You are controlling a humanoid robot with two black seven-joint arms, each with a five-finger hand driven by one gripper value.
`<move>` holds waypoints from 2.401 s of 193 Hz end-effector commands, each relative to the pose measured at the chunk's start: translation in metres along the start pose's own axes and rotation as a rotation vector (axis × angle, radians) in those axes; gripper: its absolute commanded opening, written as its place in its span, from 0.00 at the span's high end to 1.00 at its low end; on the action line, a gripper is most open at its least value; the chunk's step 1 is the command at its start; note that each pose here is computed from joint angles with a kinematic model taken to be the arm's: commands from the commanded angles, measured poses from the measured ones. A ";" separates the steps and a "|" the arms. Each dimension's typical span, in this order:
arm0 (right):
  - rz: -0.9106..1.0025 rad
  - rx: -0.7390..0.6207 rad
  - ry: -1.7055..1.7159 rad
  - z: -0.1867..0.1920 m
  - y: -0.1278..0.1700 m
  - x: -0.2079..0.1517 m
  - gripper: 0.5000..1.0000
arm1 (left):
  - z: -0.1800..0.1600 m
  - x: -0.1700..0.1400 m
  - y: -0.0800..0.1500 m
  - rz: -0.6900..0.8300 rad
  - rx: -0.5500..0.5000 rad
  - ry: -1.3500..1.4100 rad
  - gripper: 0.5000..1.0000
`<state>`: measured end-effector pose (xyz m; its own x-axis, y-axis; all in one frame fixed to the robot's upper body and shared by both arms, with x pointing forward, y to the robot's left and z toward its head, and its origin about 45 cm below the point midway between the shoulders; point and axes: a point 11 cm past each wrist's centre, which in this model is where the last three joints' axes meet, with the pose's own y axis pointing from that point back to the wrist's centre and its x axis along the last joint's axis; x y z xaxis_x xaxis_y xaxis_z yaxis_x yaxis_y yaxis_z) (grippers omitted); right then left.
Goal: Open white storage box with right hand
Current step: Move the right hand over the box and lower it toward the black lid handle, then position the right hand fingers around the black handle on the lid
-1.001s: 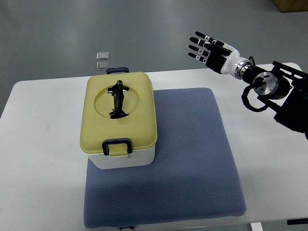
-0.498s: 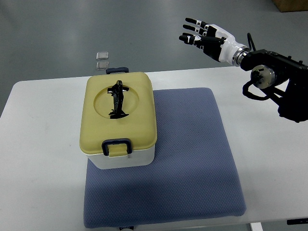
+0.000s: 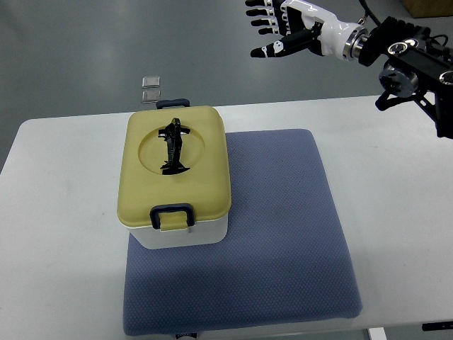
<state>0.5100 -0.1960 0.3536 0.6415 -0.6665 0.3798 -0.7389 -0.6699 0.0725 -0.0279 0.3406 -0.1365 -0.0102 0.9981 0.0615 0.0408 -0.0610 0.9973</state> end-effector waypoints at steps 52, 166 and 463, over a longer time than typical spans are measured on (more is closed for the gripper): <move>-0.322 0.046 0.564 -0.049 -0.018 -0.051 0.16 | 0.000 0.000 0.000 0.000 0.000 0.000 0.00; -0.763 0.162 1.165 -0.137 -0.042 -0.147 0.16 | 0.000 0.000 0.000 0.000 0.000 0.000 0.00; -0.826 0.229 1.383 -0.130 -0.064 -0.195 0.18 | 0.000 0.000 0.000 0.000 0.000 -0.001 0.00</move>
<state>0.4035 0.0210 0.3999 0.0710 0.5726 0.8168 -0.1771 -0.7986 0.5752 -0.0280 0.3406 -0.1365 -0.0092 0.9981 0.0616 0.0410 -0.0612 0.9973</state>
